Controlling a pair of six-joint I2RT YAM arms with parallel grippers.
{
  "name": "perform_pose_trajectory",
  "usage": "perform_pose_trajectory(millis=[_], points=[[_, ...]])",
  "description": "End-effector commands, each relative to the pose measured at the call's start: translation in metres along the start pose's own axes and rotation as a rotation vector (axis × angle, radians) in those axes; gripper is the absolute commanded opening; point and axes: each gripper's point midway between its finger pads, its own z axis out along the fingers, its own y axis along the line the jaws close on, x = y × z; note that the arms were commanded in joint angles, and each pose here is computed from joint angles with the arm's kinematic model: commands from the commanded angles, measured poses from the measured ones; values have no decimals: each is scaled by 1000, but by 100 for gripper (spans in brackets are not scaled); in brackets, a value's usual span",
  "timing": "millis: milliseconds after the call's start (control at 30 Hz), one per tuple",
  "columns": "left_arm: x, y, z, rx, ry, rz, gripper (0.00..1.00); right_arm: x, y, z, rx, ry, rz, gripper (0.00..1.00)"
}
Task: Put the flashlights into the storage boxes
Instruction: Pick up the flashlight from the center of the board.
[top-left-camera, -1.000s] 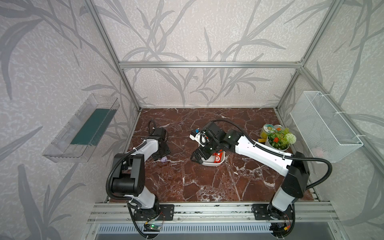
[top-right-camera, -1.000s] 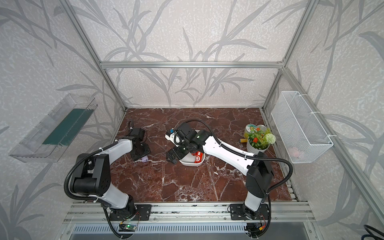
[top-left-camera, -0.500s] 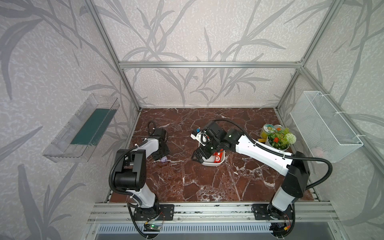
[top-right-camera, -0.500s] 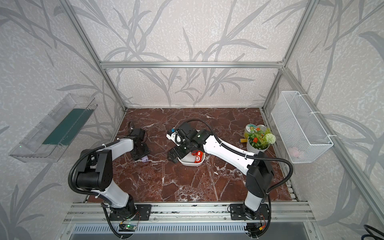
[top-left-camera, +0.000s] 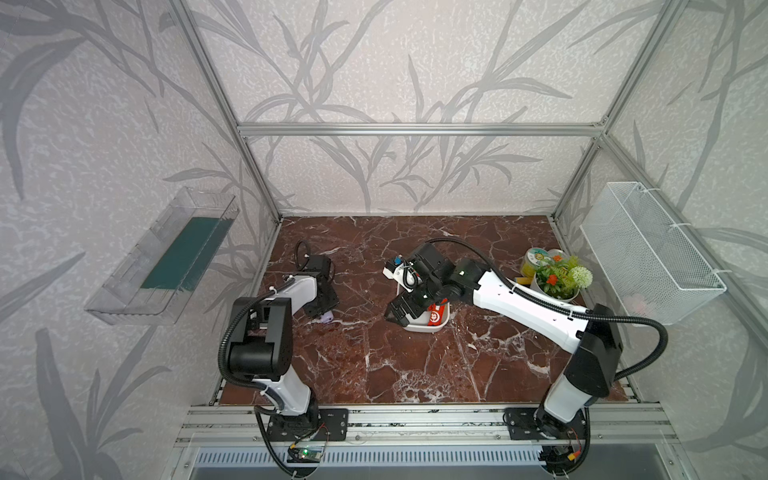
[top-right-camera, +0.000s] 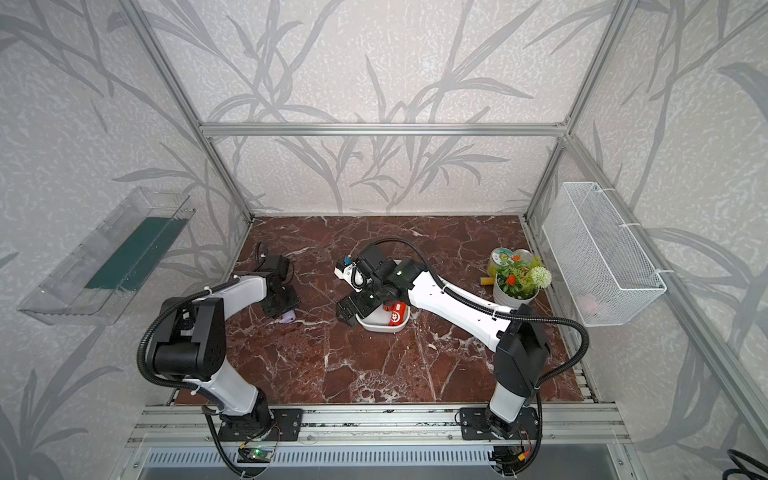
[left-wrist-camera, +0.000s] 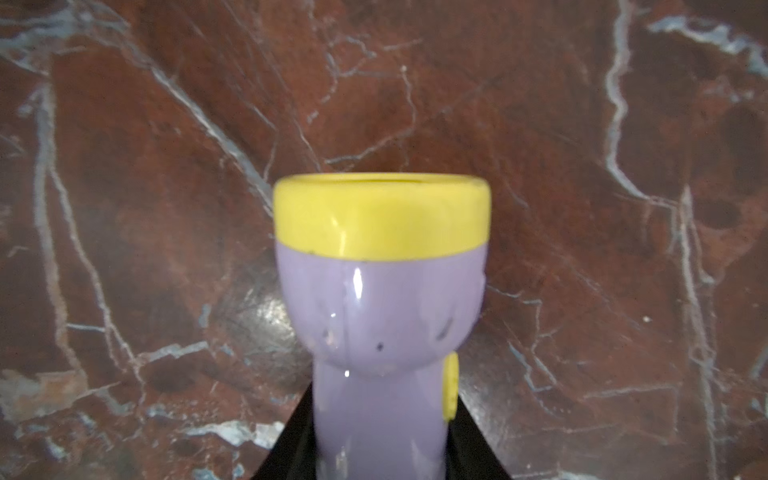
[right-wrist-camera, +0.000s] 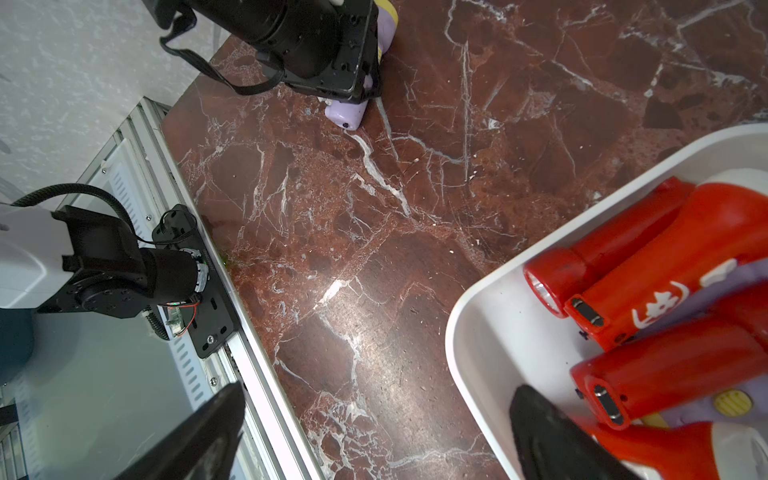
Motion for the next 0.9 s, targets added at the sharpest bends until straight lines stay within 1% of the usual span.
perform_pose_trajectory(millis=[0, 167, 267, 633, 767, 867], points=[[1, -20, -16, 76, -9, 38, 31, 3, -2, -14, 21, -18, 6, 99], [-1, -35, -37, 93, -38, 90, 31, 8, -6, -21, 48, -27, 10, 99], [-1, -51, -53, 116, -63, 134, 31, 11, -10, -26, 66, -35, 12, 99], [2, -139, -105, 249, -130, 289, 31, 27, -41, -55, 147, -80, 65, 99], [9, -175, -117, 298, -139, 345, 31, 38, -57, -68, 181, -98, 105, 99], [17, -198, -121, 310, -131, 395, 31, 45, -68, -80, 204, -122, 132, 99]])
